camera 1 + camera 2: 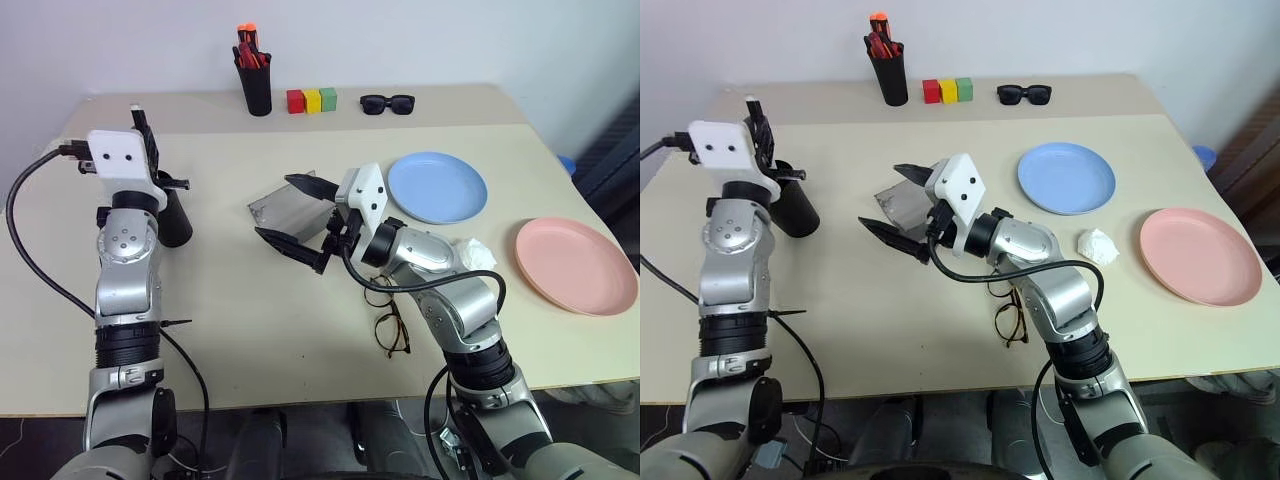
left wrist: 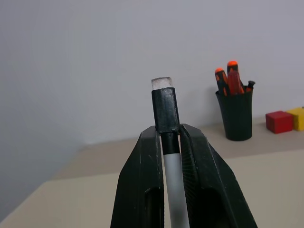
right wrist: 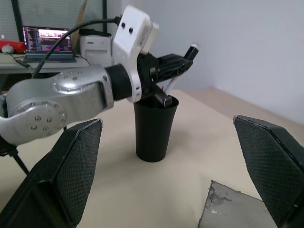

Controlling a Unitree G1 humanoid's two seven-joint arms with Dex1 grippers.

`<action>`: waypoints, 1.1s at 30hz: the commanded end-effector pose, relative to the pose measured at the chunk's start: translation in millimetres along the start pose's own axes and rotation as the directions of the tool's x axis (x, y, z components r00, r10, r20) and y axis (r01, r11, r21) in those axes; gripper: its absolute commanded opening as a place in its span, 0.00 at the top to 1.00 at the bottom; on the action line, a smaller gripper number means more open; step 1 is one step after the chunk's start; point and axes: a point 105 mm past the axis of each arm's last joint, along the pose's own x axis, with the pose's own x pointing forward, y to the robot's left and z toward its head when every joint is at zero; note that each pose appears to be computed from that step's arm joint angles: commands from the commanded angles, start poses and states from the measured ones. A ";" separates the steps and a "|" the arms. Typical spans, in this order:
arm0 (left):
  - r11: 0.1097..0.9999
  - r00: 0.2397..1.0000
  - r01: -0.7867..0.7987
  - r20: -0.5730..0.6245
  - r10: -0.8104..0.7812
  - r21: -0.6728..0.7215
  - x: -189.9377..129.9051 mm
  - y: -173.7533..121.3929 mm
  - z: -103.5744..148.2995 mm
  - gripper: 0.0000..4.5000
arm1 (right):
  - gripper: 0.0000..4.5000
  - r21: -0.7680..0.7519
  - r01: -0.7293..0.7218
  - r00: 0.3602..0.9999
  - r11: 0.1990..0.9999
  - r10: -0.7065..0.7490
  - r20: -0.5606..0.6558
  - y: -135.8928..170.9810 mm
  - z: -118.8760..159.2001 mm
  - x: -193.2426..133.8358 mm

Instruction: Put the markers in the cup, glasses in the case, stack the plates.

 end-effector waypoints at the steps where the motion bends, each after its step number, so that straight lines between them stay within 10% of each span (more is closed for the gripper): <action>1: 0.998 0.997 -0.044 0.069 0.041 0.040 -1.8 8.2 14.6 0.99 | 0.00 -0.015 -0.005 1.000 1.000 0.005 0.029 3.8 7.3 0.7; 7: 0.996 0.997 -0.067 0.051 0.065 0.053 -6.9 11.9 8.5 0.99 | 0.00 -0.011 0.000 1.000 1.000 0.000 0.022 4.1 4.7 -0.9; 15: 0.994 0.996 -0.082 0.032 0.079 0.078 -11.8 13.3 3.8 0.16 | 0.00 -0.008 -0.010 1.000 1.000 0.010 0.016 5.2 1.9 0.2; 23: 0.958 0.958 0.261 0.153 -0.242 -0.122 -0.3 -40.7 56.3 0.16 | 0.00 -0.025 0.030 0.999 0.999 -0.031 -0.033 -3.3 -3.8 -14.5; 33: 0.503 0.468 0.834 -0.189 -0.863 -0.229 -51.5 -153.5 15.7 0.01 | 0.00 -0.175 0.080 0.955 0.981 -0.126 -0.268 -29.1 -23.9 -78.2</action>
